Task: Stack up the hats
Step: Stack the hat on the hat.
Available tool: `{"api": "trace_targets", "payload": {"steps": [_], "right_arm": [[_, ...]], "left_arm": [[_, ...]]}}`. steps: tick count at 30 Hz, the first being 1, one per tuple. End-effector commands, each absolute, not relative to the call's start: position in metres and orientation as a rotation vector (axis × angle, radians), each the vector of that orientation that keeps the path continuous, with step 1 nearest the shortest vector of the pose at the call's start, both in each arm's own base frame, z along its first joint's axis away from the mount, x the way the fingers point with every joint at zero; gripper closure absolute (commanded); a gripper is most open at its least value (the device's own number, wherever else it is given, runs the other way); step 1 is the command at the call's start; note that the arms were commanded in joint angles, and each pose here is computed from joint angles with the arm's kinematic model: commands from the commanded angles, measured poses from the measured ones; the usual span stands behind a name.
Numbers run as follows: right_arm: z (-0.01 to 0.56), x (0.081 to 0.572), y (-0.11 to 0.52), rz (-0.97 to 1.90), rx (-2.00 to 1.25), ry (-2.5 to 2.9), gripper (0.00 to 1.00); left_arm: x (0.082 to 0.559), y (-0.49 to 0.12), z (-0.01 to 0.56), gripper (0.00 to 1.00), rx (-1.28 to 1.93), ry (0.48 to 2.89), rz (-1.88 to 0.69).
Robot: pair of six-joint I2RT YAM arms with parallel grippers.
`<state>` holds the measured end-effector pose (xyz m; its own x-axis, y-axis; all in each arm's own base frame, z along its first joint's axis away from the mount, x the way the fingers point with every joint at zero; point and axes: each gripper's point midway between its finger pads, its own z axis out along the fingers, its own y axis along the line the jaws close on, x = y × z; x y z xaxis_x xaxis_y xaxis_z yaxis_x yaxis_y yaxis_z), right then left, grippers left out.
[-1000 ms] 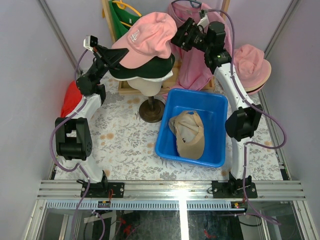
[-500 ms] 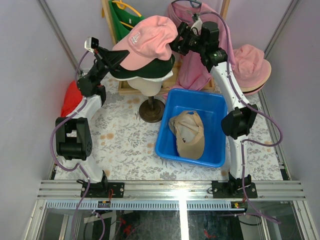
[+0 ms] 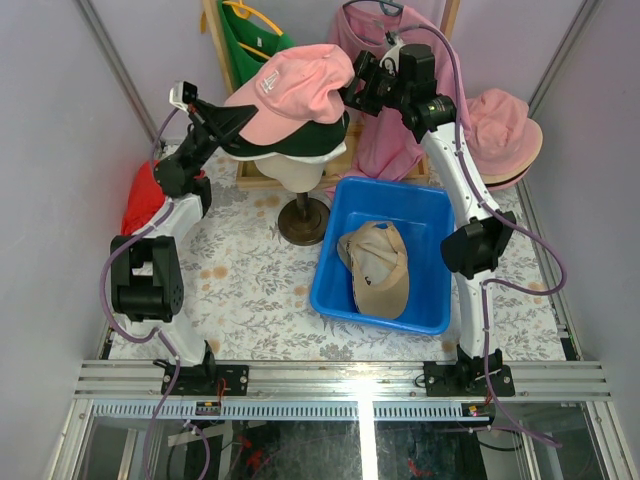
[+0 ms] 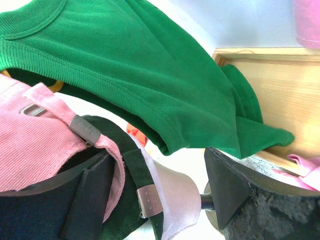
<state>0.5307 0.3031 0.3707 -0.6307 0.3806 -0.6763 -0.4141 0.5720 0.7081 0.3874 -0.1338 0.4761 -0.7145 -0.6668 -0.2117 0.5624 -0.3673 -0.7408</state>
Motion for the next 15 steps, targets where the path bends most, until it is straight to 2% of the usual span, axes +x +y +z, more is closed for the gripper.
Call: {"api": "trace_targets", "payload": {"steps": [1, 10, 13, 15], "right_arm": [[0.375, 0.519, 0.296, 1.065, -0.056, 1.962, 0.23], [0.379, 0.515, 0.289, 1.012, -0.046, 1.968, 0.23], [0.383, 0.512, 0.289, 1.003, -0.046, 1.96, 0.23], [0.385, 0.512, 0.287, 0.994, -0.044, 1.955, 0.23]], "left_arm": [[0.358, -0.114, 0.502, 1.0, -0.359, 1.027, -2.486], [0.359, -0.093, 0.495, 0.99, -0.47, 0.948, -2.492], [0.359, -0.087, 0.498, 0.88, -0.478, 0.929, -2.49], [0.359, -0.084, 0.5, 0.86, -0.479, 0.915, -2.484]]}}
